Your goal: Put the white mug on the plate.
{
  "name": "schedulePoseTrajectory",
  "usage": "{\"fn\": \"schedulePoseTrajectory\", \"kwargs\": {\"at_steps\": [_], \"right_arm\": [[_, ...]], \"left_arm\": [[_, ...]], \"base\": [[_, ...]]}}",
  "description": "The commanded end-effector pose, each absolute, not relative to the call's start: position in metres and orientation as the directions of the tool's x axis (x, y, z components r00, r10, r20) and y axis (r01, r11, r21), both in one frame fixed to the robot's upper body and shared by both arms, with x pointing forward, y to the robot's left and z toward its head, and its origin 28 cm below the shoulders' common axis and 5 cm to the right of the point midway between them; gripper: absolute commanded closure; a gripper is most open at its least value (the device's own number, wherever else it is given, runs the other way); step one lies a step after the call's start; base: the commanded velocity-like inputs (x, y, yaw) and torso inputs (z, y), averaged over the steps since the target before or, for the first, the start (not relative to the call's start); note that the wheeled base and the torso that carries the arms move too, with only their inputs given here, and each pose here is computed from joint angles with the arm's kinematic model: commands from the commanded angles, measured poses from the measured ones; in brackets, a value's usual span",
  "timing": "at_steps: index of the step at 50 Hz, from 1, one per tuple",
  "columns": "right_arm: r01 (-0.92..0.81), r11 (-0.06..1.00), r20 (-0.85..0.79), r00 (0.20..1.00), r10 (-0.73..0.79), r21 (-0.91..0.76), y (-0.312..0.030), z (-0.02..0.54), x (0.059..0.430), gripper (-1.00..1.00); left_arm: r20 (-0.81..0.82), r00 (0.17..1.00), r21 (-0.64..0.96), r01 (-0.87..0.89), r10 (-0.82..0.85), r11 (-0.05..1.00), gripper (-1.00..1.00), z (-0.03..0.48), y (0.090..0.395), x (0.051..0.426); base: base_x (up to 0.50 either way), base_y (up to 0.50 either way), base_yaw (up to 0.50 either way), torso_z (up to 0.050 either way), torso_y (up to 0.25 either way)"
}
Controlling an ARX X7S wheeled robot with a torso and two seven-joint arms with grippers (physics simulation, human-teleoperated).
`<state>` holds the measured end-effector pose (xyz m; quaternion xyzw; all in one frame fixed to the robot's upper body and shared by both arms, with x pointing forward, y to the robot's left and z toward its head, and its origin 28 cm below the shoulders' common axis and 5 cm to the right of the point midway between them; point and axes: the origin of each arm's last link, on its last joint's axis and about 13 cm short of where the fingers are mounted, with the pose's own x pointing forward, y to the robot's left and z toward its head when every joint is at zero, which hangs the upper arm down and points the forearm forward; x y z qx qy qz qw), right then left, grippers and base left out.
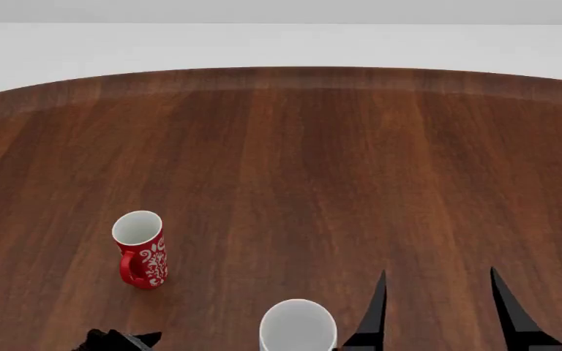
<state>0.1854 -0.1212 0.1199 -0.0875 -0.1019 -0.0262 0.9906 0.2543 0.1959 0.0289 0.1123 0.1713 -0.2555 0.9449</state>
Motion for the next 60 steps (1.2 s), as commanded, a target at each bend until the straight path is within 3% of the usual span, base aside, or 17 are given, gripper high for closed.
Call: {"fn": "schedulePoseTrajectory", "kwargs": {"at_steps": [1,11,20,37,60], "right_arm": [[0.063,0.983,0.218,0.976,-0.024,-0.174,-0.119,0.124,0.182,-1.0],[0.057,0.984,0.219,0.976,-0.018,-0.171,-0.119,0.123,0.181,-1.0],[0.052,0.985,0.223,0.975,-0.013,-0.167,-0.119,0.124,0.182,-1.0],[0.048,0.987,0.224,0.974,-0.012,-0.154,-0.12,0.119,0.184,-1.0],[0.047,0.988,0.229,0.973,-0.012,-0.145,-0.122,0.117,0.181,-1.0]], "left_arm": [[-0.436,0.779,0.116,0.544,-0.45,0.831,-1.0,0.017,0.192,0.272],[-0.464,0.778,0.119,0.529,-0.424,0.84,-1.0,0.001,0.189,0.298],[-0.486,0.743,0.111,0.575,-0.461,0.81,-1.0,-0.005,0.173,0.299],[-0.518,0.647,0.129,0.705,-0.559,0.697,-1.0,0.01,0.154,0.268],[-0.581,0.633,0.126,0.692,-0.512,0.711,-1.0,-0.017,0.152,0.303]], "base": [[0.0,0.0,0.0,0.0,0.0],[0.0,0.0,0.0,0.0,0.0],[0.0,0.0,0.0,0.0,0.0],[0.0,0.0,0.0,0.0,0.0],[0.0,0.0,0.0,0.0,0.0]]}}
